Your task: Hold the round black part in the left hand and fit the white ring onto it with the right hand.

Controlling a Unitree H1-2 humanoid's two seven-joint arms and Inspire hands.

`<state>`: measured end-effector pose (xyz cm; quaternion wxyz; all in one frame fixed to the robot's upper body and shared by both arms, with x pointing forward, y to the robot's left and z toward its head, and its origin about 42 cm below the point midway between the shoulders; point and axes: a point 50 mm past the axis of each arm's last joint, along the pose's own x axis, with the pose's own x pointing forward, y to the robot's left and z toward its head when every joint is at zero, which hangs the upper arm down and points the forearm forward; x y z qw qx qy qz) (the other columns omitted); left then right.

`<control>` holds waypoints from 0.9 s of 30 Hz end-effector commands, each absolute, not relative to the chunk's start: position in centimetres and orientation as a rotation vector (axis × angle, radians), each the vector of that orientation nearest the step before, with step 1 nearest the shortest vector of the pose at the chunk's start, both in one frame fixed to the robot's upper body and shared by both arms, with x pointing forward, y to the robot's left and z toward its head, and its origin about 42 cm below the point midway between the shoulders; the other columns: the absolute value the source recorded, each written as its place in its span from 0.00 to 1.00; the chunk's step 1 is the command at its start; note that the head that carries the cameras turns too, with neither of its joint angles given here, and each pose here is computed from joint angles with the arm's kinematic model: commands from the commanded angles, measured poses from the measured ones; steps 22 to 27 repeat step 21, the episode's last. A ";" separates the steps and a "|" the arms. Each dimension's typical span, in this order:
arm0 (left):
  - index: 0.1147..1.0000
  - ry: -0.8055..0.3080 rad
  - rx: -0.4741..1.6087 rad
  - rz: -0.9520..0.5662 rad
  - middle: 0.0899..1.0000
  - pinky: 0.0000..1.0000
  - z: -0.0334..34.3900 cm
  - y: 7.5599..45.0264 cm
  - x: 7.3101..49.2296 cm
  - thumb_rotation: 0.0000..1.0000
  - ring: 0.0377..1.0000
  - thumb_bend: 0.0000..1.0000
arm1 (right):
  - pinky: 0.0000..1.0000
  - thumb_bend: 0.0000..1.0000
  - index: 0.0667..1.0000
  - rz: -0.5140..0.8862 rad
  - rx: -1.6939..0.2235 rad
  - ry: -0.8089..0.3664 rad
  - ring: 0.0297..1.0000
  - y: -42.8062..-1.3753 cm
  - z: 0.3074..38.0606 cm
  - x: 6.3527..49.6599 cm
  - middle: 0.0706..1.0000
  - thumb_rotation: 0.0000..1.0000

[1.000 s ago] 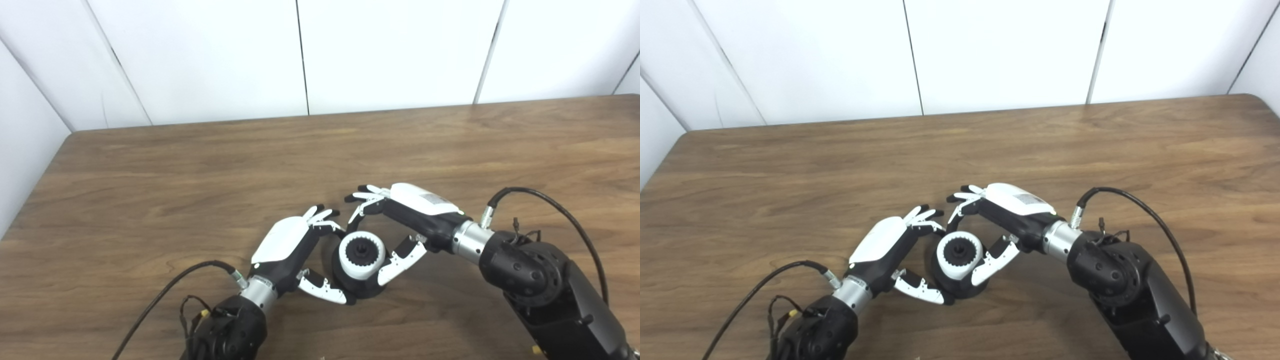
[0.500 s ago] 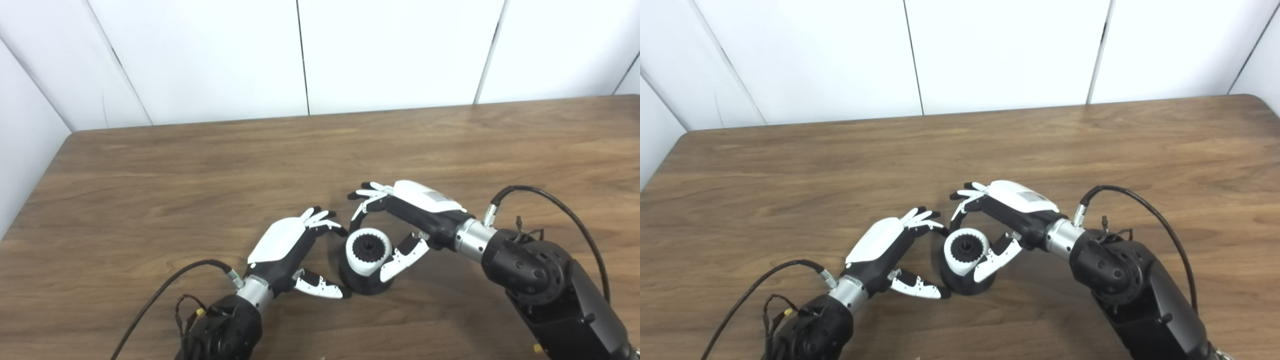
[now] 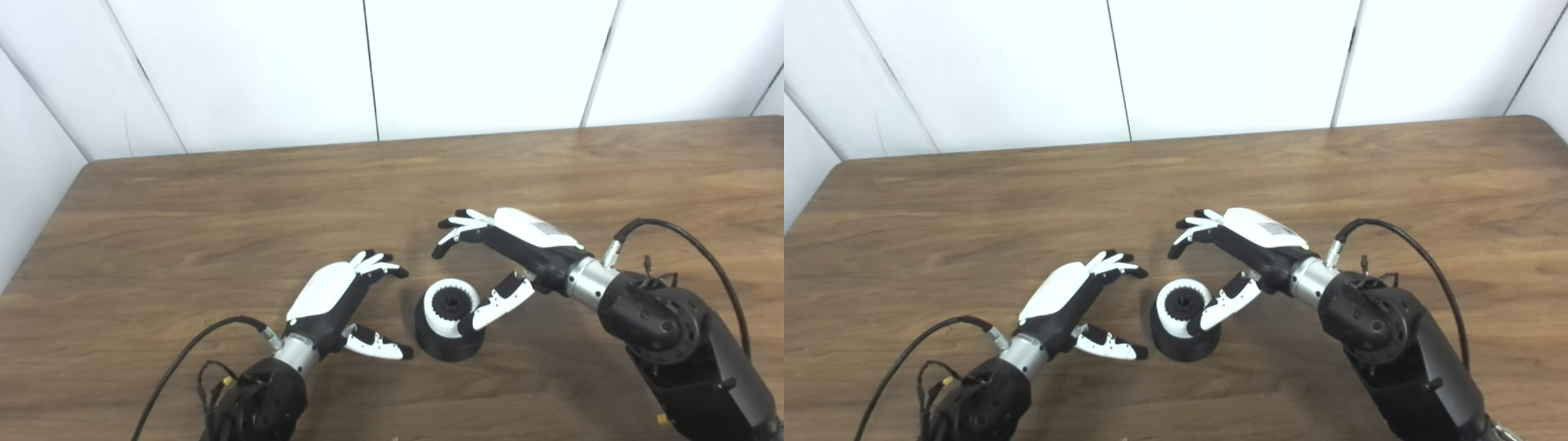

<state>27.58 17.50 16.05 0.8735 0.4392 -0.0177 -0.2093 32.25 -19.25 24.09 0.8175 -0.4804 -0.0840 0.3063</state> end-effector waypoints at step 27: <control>0.91 0.081 0.636 -0.329 0.96 0.89 17.3 24.3 25.9 0.39 0.94 0.82 | 0.88 1.00 0.83 0.443 -0.864 -0.136 0.96 -25.8 24.2 30.7 0.93 0.44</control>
